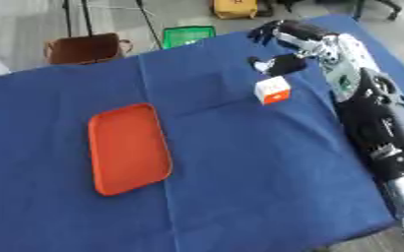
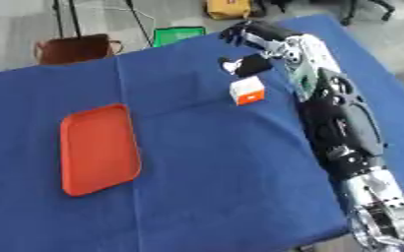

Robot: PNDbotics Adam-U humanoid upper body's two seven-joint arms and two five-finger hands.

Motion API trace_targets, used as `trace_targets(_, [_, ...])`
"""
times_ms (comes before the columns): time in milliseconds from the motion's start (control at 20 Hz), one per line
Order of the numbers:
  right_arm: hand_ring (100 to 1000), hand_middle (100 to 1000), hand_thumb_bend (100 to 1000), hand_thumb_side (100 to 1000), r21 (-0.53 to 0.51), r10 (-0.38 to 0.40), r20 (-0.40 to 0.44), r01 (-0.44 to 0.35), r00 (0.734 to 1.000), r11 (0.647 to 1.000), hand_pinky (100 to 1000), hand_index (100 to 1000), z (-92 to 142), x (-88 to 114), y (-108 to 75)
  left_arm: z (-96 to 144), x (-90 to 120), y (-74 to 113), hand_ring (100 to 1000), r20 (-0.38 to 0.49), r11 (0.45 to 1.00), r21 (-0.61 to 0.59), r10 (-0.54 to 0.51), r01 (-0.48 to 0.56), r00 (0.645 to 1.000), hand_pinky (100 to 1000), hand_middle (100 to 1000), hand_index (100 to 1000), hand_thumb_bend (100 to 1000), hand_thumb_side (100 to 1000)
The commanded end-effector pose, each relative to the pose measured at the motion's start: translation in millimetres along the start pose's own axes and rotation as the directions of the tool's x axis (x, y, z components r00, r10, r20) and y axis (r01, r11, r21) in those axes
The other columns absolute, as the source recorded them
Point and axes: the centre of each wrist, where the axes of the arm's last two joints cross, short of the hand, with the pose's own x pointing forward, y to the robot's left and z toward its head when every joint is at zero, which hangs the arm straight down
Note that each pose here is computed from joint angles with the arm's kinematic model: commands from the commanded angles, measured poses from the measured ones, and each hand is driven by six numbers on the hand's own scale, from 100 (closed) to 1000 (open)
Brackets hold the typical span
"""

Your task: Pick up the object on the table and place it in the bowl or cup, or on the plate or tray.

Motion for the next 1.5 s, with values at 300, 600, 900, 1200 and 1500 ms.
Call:
trace_targets(300, [822,805,286,548,0.057,0.065,-0.057,-0.062,0.996,0.996,909,926,10,-25,-15.9,-4,8,7.7,853,0.020,0.999,-0.007,-0.044,0.044,0.999,650,772,844,312,1000])
trace_targets(600, [874,849,340,506,0.180,0.095,-0.078,-0.080,0.992,0.980,948,938,11,-38,-1.9,-5,9,7.9,855,0.020,0.999,-0.015,-0.050,0.050,0.999,650,773,844,312,1000])
trace_targets(900, [926,877,368,349,0.306,0.118,-0.084,-0.087,0.989,0.948,992,952,8,-41,13.4,-5,9,7.6,856,0.020,0.998,-0.021,-0.051,0.052,0.998,650,774,844,313,1000])
trace_targets(1200, [938,880,324,285,0.414,0.138,-0.087,-0.090,0.987,0.906,1000,953,1,-38,18.2,-5,8,7.4,857,0.019,0.998,-0.023,-0.050,0.051,0.999,650,774,843,313,1000])
trace_targets(1500, [937,878,298,276,0.454,0.131,-0.111,-0.067,0.985,0.889,1000,951,0,-40,22.4,-5,8,7.3,858,0.019,0.999,-0.023,-0.049,0.050,0.999,651,775,844,313,1000])
